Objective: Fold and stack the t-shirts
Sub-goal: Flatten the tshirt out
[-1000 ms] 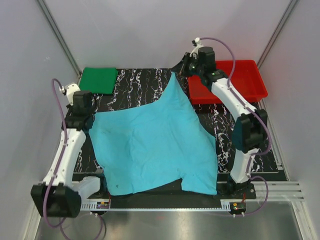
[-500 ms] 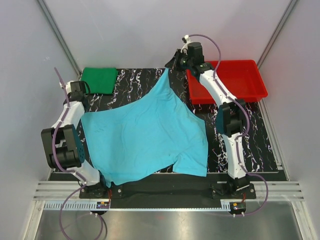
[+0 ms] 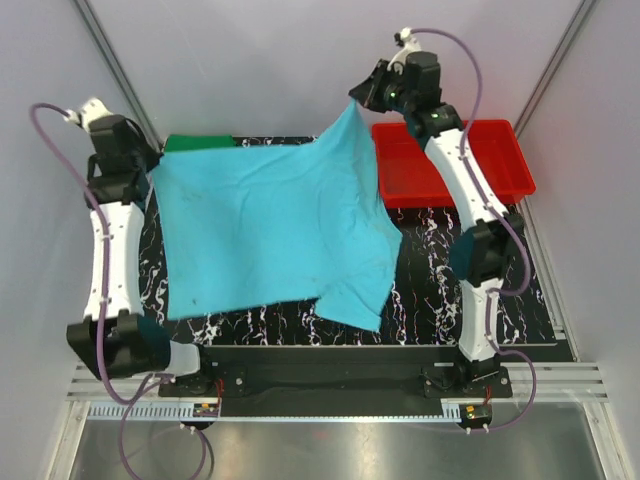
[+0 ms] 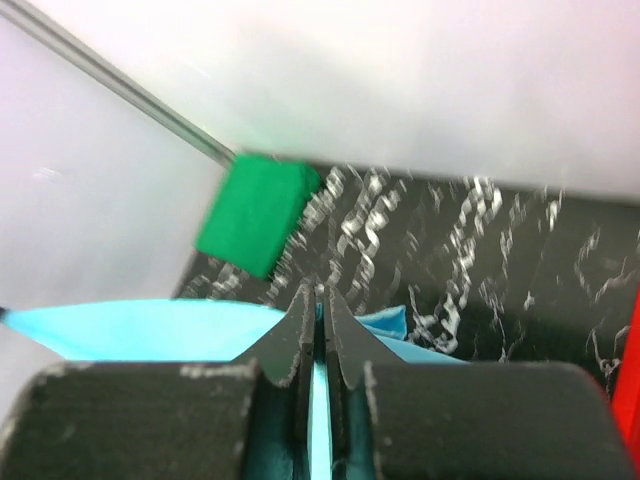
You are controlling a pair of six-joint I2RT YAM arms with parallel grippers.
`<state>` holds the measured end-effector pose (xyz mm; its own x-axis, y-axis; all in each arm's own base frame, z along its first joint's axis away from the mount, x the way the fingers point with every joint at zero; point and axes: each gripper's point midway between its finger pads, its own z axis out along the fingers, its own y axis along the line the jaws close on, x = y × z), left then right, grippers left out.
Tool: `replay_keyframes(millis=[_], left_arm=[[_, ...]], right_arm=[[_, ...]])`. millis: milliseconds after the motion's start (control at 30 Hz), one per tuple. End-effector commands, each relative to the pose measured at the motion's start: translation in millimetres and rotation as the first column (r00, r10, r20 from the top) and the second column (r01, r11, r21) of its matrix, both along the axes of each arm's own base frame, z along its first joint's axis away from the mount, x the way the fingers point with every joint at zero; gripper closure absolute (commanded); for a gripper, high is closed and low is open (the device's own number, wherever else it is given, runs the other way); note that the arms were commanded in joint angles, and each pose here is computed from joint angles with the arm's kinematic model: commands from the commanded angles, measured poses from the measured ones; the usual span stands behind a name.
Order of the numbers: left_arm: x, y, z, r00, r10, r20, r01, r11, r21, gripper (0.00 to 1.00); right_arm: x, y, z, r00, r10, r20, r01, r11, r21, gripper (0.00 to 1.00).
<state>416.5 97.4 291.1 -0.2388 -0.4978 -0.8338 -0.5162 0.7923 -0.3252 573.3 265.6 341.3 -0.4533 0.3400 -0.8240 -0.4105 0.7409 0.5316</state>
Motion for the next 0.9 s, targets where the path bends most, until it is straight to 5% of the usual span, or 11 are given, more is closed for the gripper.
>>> replay_keyframes(millis=[0, 333, 600, 733, 867], left_arm=[[-16, -24, 125, 0.948, -0.083, 0.307, 0.092, 0.996, -0.015, 1.0], [-132, -60, 287, 0.777, -0.205, 0.595, 0.105, 0.975, 0.198, 1.0], [-273, -34, 363, 0.66, -0.109, 0.744, -0.186, 0.935, 0.302, 1.0], [-317, -18, 378, 0.575, -0.078, 0.815, -0.26, 0.927, 0.272, 1.0], [-309, -14, 366, 0.613, -0.067, 0.787, -0.278, 0.914, 0.294, 1.0]], right_arm=[[-65, -32, 159, 0.944, -0.049, 0.327, 0.026, 0.997, 0.076, 1.0], [-211, -72, 278, 0.847, -0.052, 0.528, -0.034, 0.988, 0.152, 1.0], [-340, -96, 329, 0.758, 0.016, 0.652, -0.169, 0.97, 0.174, 1.0], [-367, -100, 345, 0.75, 0.017, 0.661, -0.212, 0.953, 0.216, 1.0], [-353, -96, 341, 0.777, 0.009, 0.63, -0.214, 0.944, 0.25, 1.0]])
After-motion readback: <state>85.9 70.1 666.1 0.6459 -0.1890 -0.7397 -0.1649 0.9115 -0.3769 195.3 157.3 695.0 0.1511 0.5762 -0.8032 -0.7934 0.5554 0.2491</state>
